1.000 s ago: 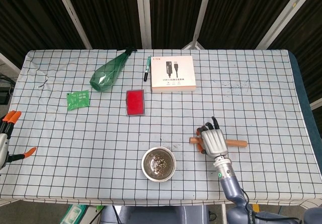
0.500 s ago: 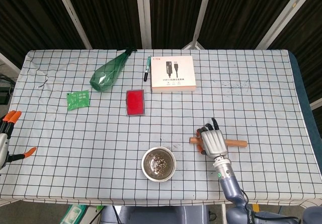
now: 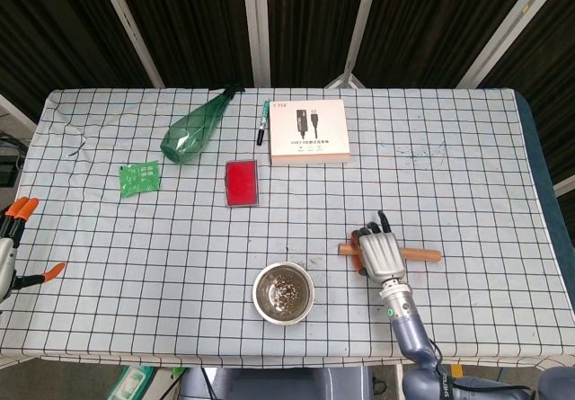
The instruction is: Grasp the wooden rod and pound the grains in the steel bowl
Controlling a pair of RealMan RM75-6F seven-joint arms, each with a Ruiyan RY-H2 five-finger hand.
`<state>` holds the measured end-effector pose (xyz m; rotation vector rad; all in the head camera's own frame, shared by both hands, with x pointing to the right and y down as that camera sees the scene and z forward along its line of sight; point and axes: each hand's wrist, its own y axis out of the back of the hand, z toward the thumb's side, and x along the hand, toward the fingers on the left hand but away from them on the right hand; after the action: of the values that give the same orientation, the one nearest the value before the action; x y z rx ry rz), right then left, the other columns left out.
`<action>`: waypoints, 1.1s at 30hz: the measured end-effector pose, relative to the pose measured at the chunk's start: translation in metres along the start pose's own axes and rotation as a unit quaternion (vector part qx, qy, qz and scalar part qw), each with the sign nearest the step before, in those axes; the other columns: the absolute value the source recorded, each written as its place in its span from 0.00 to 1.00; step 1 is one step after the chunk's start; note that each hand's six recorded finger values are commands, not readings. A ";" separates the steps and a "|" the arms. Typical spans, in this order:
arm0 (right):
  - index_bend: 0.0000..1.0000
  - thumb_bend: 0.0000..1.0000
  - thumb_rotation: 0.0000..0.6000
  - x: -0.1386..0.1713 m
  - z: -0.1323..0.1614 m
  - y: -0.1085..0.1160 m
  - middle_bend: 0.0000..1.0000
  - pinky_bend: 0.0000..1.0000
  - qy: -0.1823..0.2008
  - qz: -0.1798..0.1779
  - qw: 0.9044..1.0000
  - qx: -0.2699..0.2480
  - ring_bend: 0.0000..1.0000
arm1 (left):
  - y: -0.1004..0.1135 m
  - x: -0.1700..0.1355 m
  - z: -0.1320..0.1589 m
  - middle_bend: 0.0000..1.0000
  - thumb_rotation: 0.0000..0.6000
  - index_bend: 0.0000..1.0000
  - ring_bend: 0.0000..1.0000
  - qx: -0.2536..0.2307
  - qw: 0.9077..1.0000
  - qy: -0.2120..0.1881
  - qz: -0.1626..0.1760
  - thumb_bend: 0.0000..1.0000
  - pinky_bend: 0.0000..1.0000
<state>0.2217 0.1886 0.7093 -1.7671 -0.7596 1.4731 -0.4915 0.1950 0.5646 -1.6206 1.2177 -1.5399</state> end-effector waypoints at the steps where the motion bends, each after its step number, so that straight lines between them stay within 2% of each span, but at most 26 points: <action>1: 0.59 0.50 1.00 0.000 0.000 0.000 0.52 0.00 0.000 -0.001 1.000 0.000 0.31 | 0.000 0.000 0.000 0.00 1.00 0.00 0.00 0.000 1.000 0.000 0.000 0.02 0.00; 5: 0.66 0.52 1.00 0.001 0.001 0.002 0.58 0.00 0.003 -0.005 1.000 0.001 0.41 | 0.000 0.000 0.000 0.00 1.00 0.00 0.00 -0.001 1.000 0.000 0.000 0.02 0.00; 8: 0.69 0.52 1.00 0.002 0.002 0.003 0.60 0.00 0.006 -0.008 1.000 0.001 0.45 | 0.000 0.000 0.000 0.00 1.00 0.00 0.00 -0.001 1.000 0.000 0.000 0.02 0.00; 21: 0.72 0.52 1.00 0.009 0.002 0.019 0.62 0.00 0.018 -0.032 0.999 -0.012 0.49 | 0.000 0.000 0.000 0.00 1.00 0.00 0.00 -0.001 1.000 0.000 0.000 0.02 0.00; 27: 0.74 0.52 1.00 0.014 0.005 0.031 0.64 0.00 0.023 -0.046 0.995 -0.080 0.50 | 0.000 -0.001 0.000 0.00 1.00 0.00 0.00 -0.007 1.000 0.002 -0.002 0.02 0.00; 33: 0.76 0.52 1.00 0.020 0.005 0.053 0.65 0.00 0.037 -0.077 0.982 -0.166 0.52 | -0.001 -0.001 0.001 0.00 1.00 0.00 0.00 -0.008 1.000 0.004 -0.002 0.02 0.00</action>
<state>0.2203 0.1748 0.6543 -1.9433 -1.1284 1.2239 -0.4905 0.1965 0.5643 -1.6296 1.2352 -1.5436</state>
